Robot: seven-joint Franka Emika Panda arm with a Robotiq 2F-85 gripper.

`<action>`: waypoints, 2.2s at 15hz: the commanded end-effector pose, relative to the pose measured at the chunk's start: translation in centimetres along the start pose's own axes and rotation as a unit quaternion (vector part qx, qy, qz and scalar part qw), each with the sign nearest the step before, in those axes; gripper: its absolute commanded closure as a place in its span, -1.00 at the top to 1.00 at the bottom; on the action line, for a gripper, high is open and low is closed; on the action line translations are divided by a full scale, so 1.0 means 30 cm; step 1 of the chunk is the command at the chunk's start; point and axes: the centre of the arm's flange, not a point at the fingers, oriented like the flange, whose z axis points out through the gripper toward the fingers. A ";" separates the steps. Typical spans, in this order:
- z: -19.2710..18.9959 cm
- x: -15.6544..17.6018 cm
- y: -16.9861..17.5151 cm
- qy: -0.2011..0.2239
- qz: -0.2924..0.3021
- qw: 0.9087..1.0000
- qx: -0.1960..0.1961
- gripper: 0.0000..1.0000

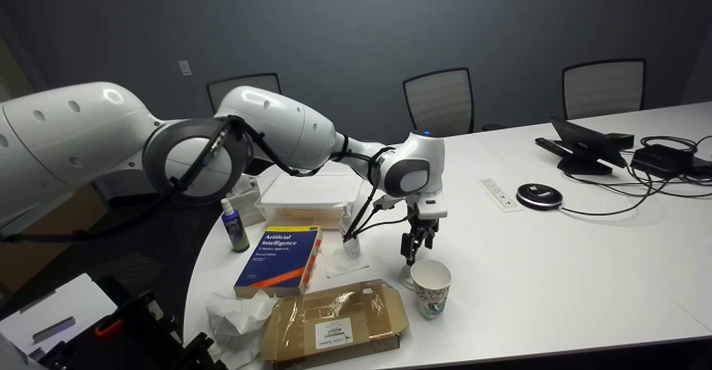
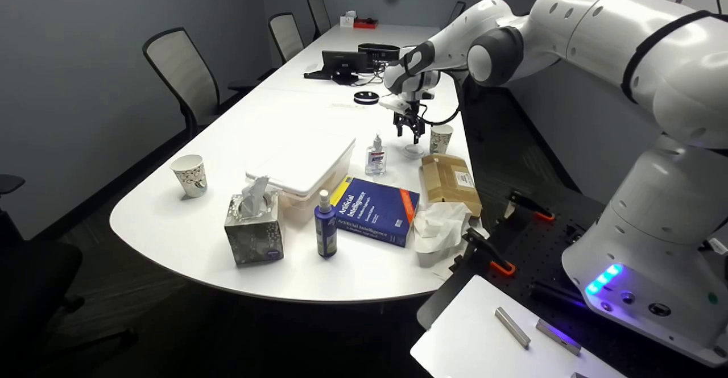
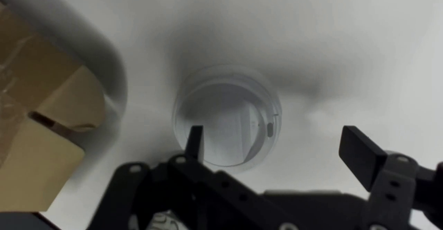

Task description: Put the white lid on the cup next to it

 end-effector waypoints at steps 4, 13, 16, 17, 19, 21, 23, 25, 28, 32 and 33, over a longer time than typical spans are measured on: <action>0.061 0.004 -0.083 -0.003 0.006 1.000 -0.010 1.00; 0.061 0.004 -0.119 0.015 -0.007 1.000 -0.007 1.00; 0.065 -0.003 -0.133 0.014 -0.013 1.000 -0.004 1.00; 0.067 -0.004 -0.135 0.013 -0.014 1.000 -0.003 1.00; 0.073 -0.005 -0.138 0.011 -0.017 1.000 0.001 1.00; 0.082 -0.005 -0.142 0.007 -0.020 1.000 0.005 1.00; 0.087 -0.003 -0.146 0.006 -0.019 1.000 0.004 1.00; 0.093 0.001 -0.149 0.006 -0.018 1.000 0.001 1.00; 0.101 0.012 -0.147 0.007 -0.014 1.000 -0.004 1.00; 0.118 0.034 -0.140 0.003 -0.008 1.000 -0.010 1.00; 0.123 0.037 -0.137 0.003 -0.007 1.000 -0.011 1.00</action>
